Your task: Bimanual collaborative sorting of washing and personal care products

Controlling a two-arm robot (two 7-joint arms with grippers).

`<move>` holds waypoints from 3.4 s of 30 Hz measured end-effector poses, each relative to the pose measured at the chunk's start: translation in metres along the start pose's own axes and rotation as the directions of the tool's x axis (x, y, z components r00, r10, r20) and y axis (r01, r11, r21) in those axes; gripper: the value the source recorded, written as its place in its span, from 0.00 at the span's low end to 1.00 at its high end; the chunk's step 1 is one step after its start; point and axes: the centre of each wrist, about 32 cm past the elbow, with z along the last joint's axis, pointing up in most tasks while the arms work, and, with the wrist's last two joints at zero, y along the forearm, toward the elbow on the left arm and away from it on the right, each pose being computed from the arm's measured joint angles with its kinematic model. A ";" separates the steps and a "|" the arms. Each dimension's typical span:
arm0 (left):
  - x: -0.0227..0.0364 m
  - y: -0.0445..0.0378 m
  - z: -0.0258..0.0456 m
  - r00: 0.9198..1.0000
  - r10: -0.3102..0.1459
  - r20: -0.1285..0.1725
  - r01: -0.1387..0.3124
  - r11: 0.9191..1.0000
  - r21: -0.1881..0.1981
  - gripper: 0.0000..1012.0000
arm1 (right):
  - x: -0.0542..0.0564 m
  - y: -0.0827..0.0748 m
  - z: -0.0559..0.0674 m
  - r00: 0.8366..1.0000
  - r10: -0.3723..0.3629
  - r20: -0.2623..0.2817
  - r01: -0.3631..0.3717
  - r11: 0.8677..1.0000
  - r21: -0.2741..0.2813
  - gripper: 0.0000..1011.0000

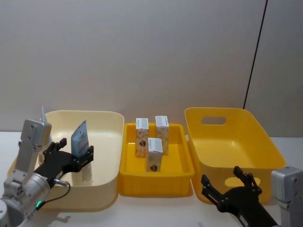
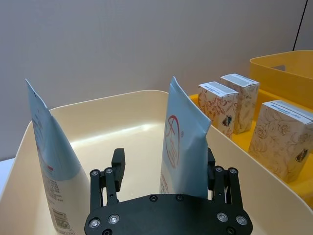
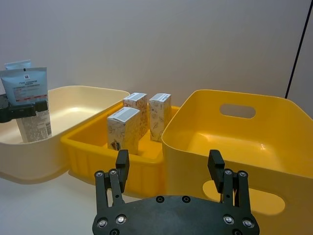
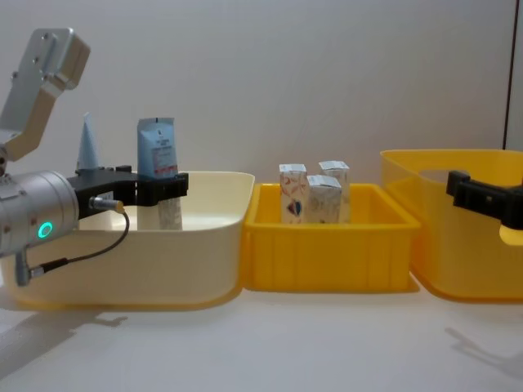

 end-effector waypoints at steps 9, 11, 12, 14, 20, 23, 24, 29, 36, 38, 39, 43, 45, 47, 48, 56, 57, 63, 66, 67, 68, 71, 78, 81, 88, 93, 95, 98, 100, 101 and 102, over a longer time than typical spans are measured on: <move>0.0003 -0.0051 -0.0001 1.000 0.009 0.004 -0.009 1.000 0.006 0.74 | 0.000 0.000 0.000 1.000 0.000 0.000 0.000 1.000 0.000 0.99; 0.0006 -0.0060 -0.0002 1.000 0.011 0.005 -0.011 1.000 0.007 0.66 | 0.000 0.000 0.000 1.000 0.000 0.000 0.000 1.000 0.000 0.99; 0.0006 -0.0062 -0.0002 1.000 0.011 0.005 -0.011 1.000 0.008 0.64 | 0.000 0.000 0.000 1.000 0.000 0.000 0.000 1.000 0.000 0.99; 0.0005 -0.0070 -0.0002 1.000 0.012 0.006 -0.012 1.000 0.008 0.56 | 0.000 0.000 0.000 1.000 0.000 0.000 0.000 1.000 0.000 0.99; 0.0006 -0.0076 -0.0001 1.000 0.013 0.006 -0.013 1.000 0.008 0.41 | 0.000 0.000 0.000 1.000 0.000 0.000 0.000 1.000 0.000 0.99; 0.0012 -0.0071 -0.0005 1.000 0.009 0.004 -0.009 1.000 0.002 0.35 | 0.000 0.000 0.000 1.000 0.000 0.000 0.000 1.000 0.000 0.99; 0.0012 -0.0068 -0.0007 1.000 0.007 0.004 -0.007 1.000 0.000 0.34 | 0.000 0.000 0.000 1.000 0.000 0.000 0.000 1.000 0.000 0.99; 0.0036 -0.0047 0.0003 1.000 -0.009 -0.003 0.009 0.999 -0.032 0.31 | 0.000 0.000 0.000 1.000 0.000 0.000 0.000 1.000 0.000 0.99; 0.0101 0.0004 0.0051 0.999 -0.038 -0.006 0.038 0.995 -0.088 0.27 | 0.000 0.000 0.000 1.000 0.000 0.000 0.000 1.000 0.000 0.99; 0.0125 0.0023 0.0074 0.999 -0.049 -0.005 0.048 0.993 -0.107 0.27 | 0.000 0.000 0.000 1.000 0.000 0.000 0.000 1.000 0.000 0.99; 0.0136 0.0031 0.0086 0.999 -0.052 -0.005 0.051 0.992 -0.114 0.27 | 0.000 0.000 0.000 1.000 0.000 0.000 0.000 1.000 0.000 0.99; 0.0191 0.0075 0.0140 0.997 -0.075 -0.004 0.074 0.986 -0.150 0.27 | 0.000 0.000 0.000 1.000 0.000 0.000 0.000 1.000 0.000 0.99; 0.0206 0.0088 0.0160 0.996 -0.085 -0.003 0.084 0.983 -0.161 0.27 | 0.000 0.000 0.000 1.000 0.000 0.000 0.000 1.000 0.000 0.99; 0.0229 0.0105 0.0188 0.995 -0.101 -0.004 0.099 0.979 -0.178 0.27 | 0.000 0.000 0.000 1.000 0.000 0.000 0.000 1.000 0.000 0.99; 0.0237 0.0112 0.0200 0.994 -0.109 -0.003 0.107 0.977 -0.184 0.27 | 0.000 0.000 0.000 1.000 0.000 0.000 0.000 1.000 0.000 0.99; 0.0280 0.0147 0.0282 0.980 -0.199 -0.014 0.191 0.953 -0.237 0.27 | 0.000 0.000 0.000 1.000 0.000 0.000 0.000 1.000 0.000 0.99; 0.0281 0.0149 0.0286 0.978 -0.208 -0.015 0.198 0.950 -0.241 0.27 | 0.000 0.000 0.000 1.000 0.000 0.000 0.000 1.000 0.000 0.99; 0.0280 0.0150 0.0318 0.961 -0.276 -0.027 0.259 0.928 -0.267 0.27 | 0.000 0.000 0.000 1.000 0.000 0.000 0.000 1.000 0.000 0.99; 0.0261 0.0140 0.0330 0.945 -0.325 -0.036 0.303 0.911 -0.282 0.27 | 0.000 0.000 0.000 1.000 0.000 0.000 0.000 1.000 0.000 0.99; 0.0255 0.0137 0.0331 0.940 -0.338 -0.039 0.314 0.906 -0.285 0.27 | 0.000 0.000 0.000 1.000 0.000 0.000 0.000 1.000 0.000 0.99; 0.0249 0.0133 0.0332 0.937 -0.348 -0.041 0.322 0.902 -0.287 0.27 | 0.000 0.000 0.000 1.000 0.000 0.000 0.000 1.000 0.000 0.99; 0.0208 0.0111 0.0335 0.918 -0.394 -0.049 0.364 0.883 -0.296 0.27 | 0.000 0.000 0.000 1.000 0.000 0.000 0.000 1.000 0.000 0.99; 0.0079 0.0032 0.0306 0.870 -0.488 -0.068 0.445 0.839 -0.314 0.27 | 0.000 0.000 0.000 1.000 0.000 0.000 0.000 1.000 0.000 0.99; 0.0009 -0.0008 0.0283 0.850 -0.521 -0.076 0.474 0.820 -0.320 0.27 | 0.000 0.000 0.000 1.000 0.000 0.000 0.000 1.000 0.000 0.99; -0.0121 -0.0076 0.0227 0.814 -0.575 -0.086 0.520 0.786 -0.334 0.27 | 0.000 0.000 0.000 1.000 0.000 0.000 0.000 1.000 0.000 0.99; -0.0189 -0.0105 0.0196 0.797 -0.597 -0.088 0.539 0.770 -0.341 0.27 | 0.000 0.000 0.000 1.000 0.000 0.000 0.000 1.000 0.000 0.99; -0.0211 -0.0114 0.0185 0.792 -0.604 -0.090 0.545 0.765 -0.343 0.27 | 0.000 0.000 0.000 1.000 0.000 0.000 0.000 1.000 0.000 0.99; -0.0235 -0.0123 0.0176 0.786 -0.612 -0.090 0.552 0.759 -0.346 0.27 | 0.000 0.000 0.000 1.000 0.002 0.000 -0.002 1.000 0.000 0.99; -0.0244 -0.0127 0.0172 0.783 -0.615 -0.090 0.555 0.756 -0.347 0.27 | 0.000 0.000 0.000 1.000 0.006 -0.002 -0.006 1.000 0.001 0.99; -0.0254 -0.0130 0.0168 0.781 -0.618 -0.090 0.557 0.754 -0.348 0.27 | 0.000 -0.001 0.001 1.000 0.011 -0.005 -0.011 1.000 0.002 0.99; -0.0262 -0.0133 0.0165 0.779 -0.621 -0.091 0.559 0.752 -0.349 0.27 | 0.000 -0.001 0.001 1.000 0.011 -0.005 -0.011 1.000 0.002 0.99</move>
